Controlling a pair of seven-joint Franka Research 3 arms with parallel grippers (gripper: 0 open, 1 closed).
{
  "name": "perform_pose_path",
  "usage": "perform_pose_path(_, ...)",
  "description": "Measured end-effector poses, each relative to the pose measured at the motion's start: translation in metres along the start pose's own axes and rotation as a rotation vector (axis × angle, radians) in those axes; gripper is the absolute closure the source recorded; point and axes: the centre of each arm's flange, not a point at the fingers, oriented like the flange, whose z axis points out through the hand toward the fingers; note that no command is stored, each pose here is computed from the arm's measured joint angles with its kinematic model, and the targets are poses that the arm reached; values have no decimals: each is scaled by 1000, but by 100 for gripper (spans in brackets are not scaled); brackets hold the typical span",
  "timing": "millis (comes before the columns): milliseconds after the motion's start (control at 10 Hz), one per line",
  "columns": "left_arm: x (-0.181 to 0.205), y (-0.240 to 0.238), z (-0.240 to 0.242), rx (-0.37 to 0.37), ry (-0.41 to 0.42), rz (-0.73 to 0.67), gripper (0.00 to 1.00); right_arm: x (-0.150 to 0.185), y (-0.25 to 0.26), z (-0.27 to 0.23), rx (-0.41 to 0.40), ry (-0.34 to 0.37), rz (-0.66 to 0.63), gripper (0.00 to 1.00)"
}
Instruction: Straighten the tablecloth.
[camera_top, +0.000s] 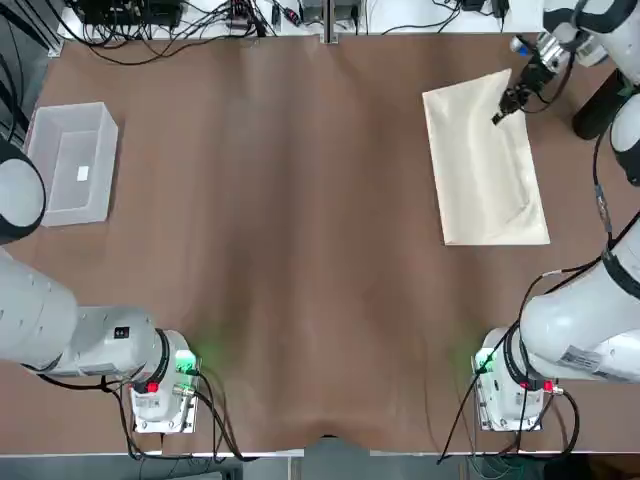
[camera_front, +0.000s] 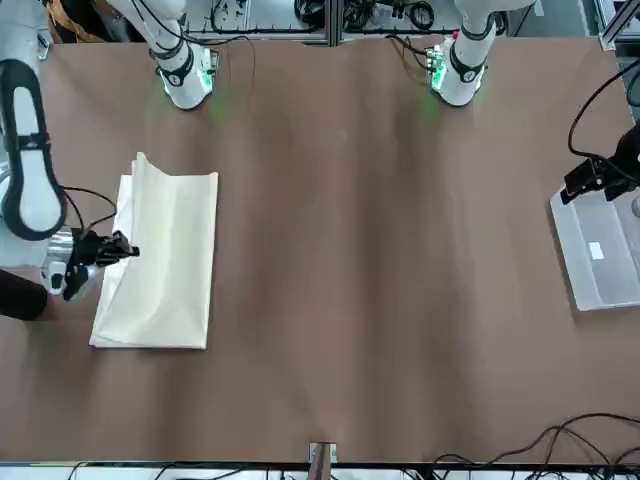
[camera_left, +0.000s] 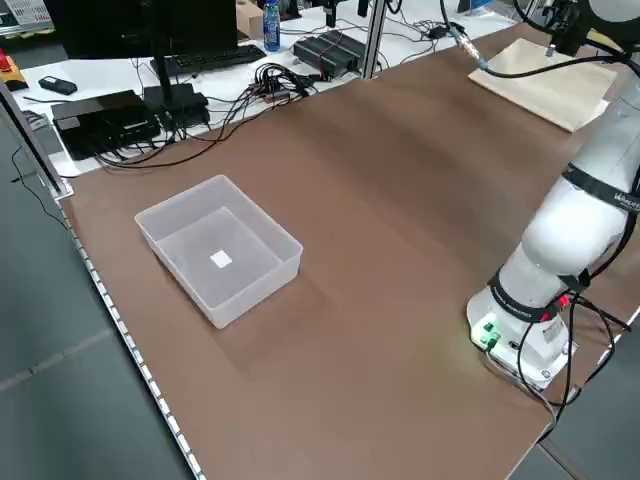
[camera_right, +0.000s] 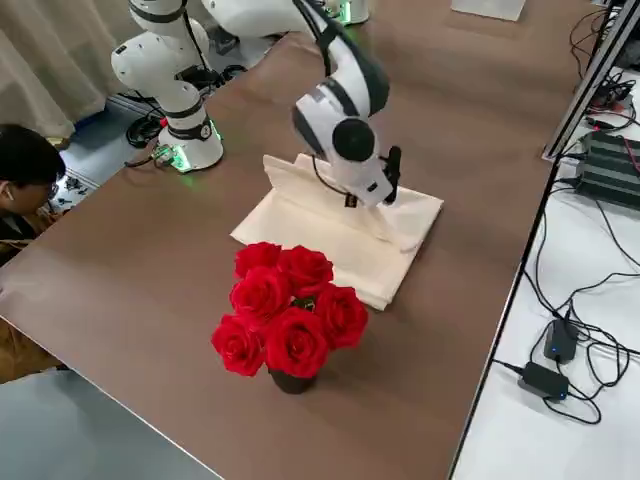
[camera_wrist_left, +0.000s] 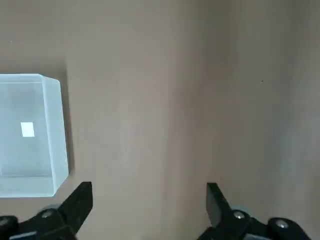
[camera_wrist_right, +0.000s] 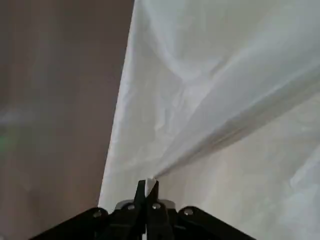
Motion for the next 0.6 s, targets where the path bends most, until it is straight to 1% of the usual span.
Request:
perform_pose_path(400, 0, 0, 0, 0, -1, 0, 0, 46, -100, 24, 3, -26, -40, 98)
perform_pose_path(600, 0, 0, 0, 0, -1, 0, 0, 68, -170, 43, -21, -35, -20, 98)
